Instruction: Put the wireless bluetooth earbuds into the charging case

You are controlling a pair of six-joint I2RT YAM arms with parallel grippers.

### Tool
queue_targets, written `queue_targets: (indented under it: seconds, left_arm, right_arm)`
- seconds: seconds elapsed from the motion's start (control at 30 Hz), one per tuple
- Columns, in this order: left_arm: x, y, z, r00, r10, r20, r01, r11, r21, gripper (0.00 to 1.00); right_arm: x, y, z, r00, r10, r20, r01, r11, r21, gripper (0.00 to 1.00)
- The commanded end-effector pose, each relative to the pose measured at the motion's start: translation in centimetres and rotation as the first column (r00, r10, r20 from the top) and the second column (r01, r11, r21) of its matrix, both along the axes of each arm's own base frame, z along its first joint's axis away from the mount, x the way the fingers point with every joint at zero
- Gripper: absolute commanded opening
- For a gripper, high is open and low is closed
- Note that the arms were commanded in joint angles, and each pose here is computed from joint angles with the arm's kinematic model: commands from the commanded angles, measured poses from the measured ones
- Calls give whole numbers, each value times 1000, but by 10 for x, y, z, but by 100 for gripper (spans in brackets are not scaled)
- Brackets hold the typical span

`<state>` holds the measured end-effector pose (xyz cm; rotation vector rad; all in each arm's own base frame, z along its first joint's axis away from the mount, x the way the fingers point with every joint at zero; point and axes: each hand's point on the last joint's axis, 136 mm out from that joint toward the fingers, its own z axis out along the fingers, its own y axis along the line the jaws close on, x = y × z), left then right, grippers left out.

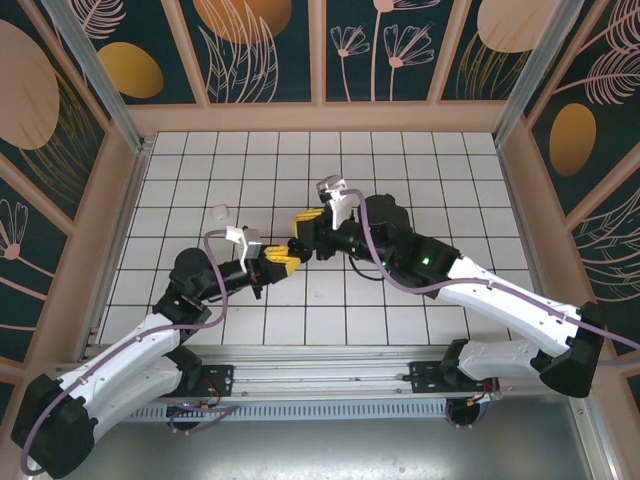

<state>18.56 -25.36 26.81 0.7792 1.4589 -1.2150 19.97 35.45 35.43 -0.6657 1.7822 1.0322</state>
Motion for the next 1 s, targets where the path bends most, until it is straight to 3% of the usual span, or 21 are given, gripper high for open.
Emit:
queue_targets:
  seconds: [0.0, 0.97]
  left_arm:
    - [-3, 1, 30, 994, 8, 107, -1, 998, -60, 0]
    - [-3, 10, 49, 993, 51, 103, -37, 990, -139, 0]
  right_arm:
    - [-6, 4, 17, 998, 0, 68, -4, 998, 60, 14]
    - [-14, 10, -22, 998, 20, 65, -16, 998, -65, 14]
